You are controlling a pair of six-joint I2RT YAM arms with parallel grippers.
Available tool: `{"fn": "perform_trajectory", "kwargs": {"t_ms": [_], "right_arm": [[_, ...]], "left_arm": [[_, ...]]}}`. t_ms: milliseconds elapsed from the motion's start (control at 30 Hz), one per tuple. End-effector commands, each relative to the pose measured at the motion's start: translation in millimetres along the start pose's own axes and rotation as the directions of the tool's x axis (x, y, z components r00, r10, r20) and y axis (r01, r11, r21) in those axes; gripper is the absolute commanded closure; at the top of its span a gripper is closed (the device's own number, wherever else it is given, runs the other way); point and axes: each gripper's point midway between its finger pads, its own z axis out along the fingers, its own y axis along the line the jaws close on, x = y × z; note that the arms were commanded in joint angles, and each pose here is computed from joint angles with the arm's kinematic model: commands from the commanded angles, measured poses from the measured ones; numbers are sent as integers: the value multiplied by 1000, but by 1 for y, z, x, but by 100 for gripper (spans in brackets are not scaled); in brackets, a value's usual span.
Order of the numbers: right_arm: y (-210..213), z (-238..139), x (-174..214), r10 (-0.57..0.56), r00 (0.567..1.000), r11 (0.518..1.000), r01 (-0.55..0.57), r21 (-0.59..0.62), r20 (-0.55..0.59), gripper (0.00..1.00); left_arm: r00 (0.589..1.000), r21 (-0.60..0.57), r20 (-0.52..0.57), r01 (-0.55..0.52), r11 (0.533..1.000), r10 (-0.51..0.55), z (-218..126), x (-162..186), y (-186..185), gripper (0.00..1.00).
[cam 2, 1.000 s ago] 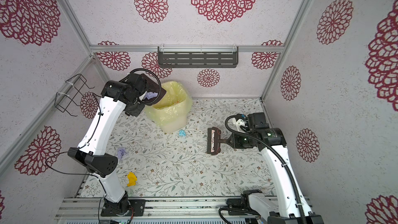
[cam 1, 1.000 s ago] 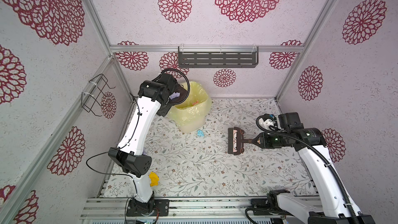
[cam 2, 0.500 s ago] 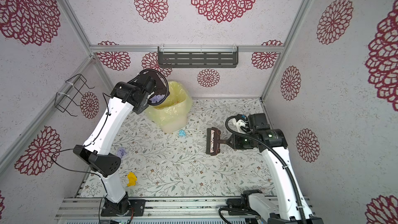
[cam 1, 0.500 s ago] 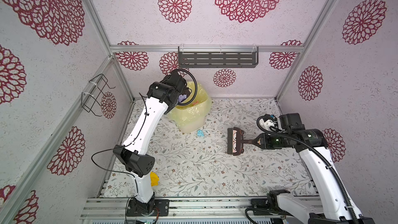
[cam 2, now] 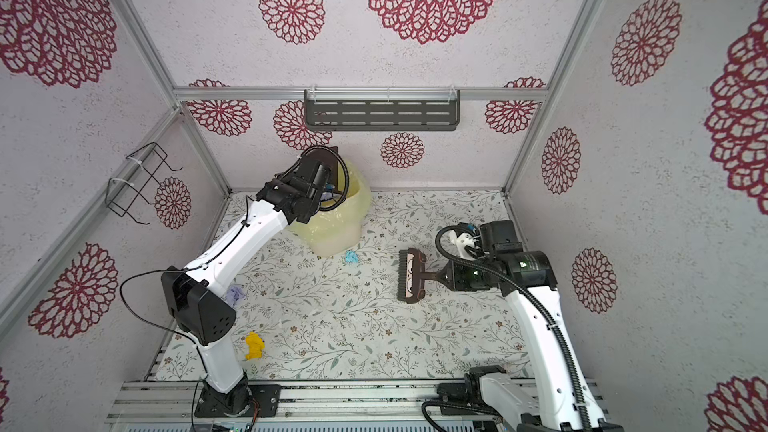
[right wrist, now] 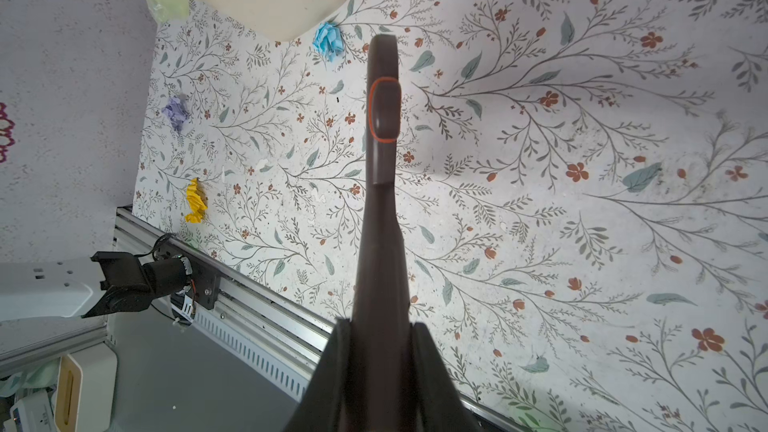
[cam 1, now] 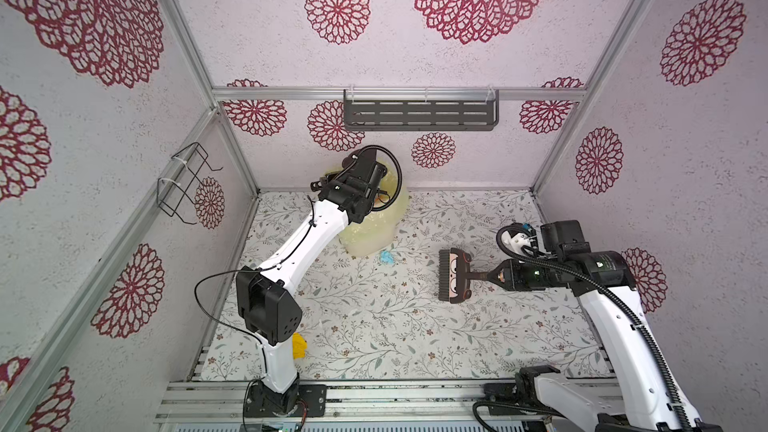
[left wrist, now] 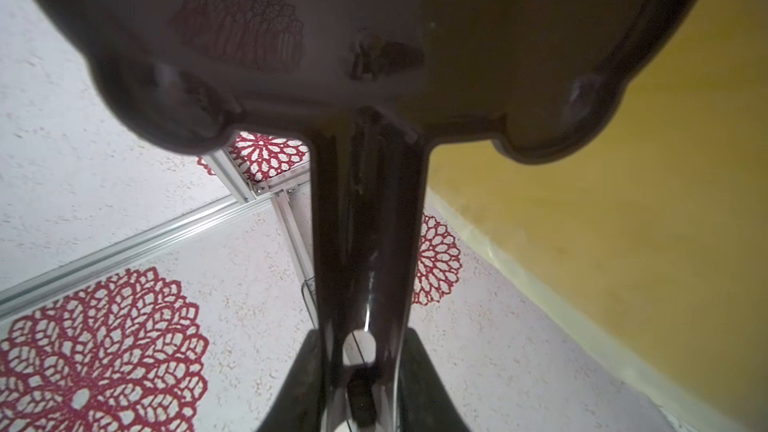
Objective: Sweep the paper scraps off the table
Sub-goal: 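Tip the dustpan over the yellow-bagged bin with the left gripper, then lower the dustpan toward the table with left while right brings brush forward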
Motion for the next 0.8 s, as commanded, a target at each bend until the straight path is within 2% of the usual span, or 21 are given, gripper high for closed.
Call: {"fn": "perform_trajectory", "kwargs": {"t_ms": [0, 167, 367, 600, 767], "right_arm": [[10, -13, -6, -27, 998, 999, 29, -28, 50, 100], [11, -11, -4, -25, 998, 999, 27, -38, 50, 100], [11, -11, -2, -28, 998, 999, 30, -37, 52, 100], [9, -9, -3, -51, 997, 998, 52, -28, 62, 100], [9, -4, -7, -88, 994, 996, 89, -11, 72, 100]], "left_arm": [[994, -111, 1, 107, 988, -108, -19, 26, 46, 100], [991, -119, -1, 129, 984, -130, -24, 35, 50, 100], [969, -98, 8, 246, 964, -247, -33, 50, 57, 100], [906, -20, -13, 422, 906, -422, -45, 79, 45, 100], [831, 63, -35, 556, 829, -555, -59, 100, 28, 100]]}}
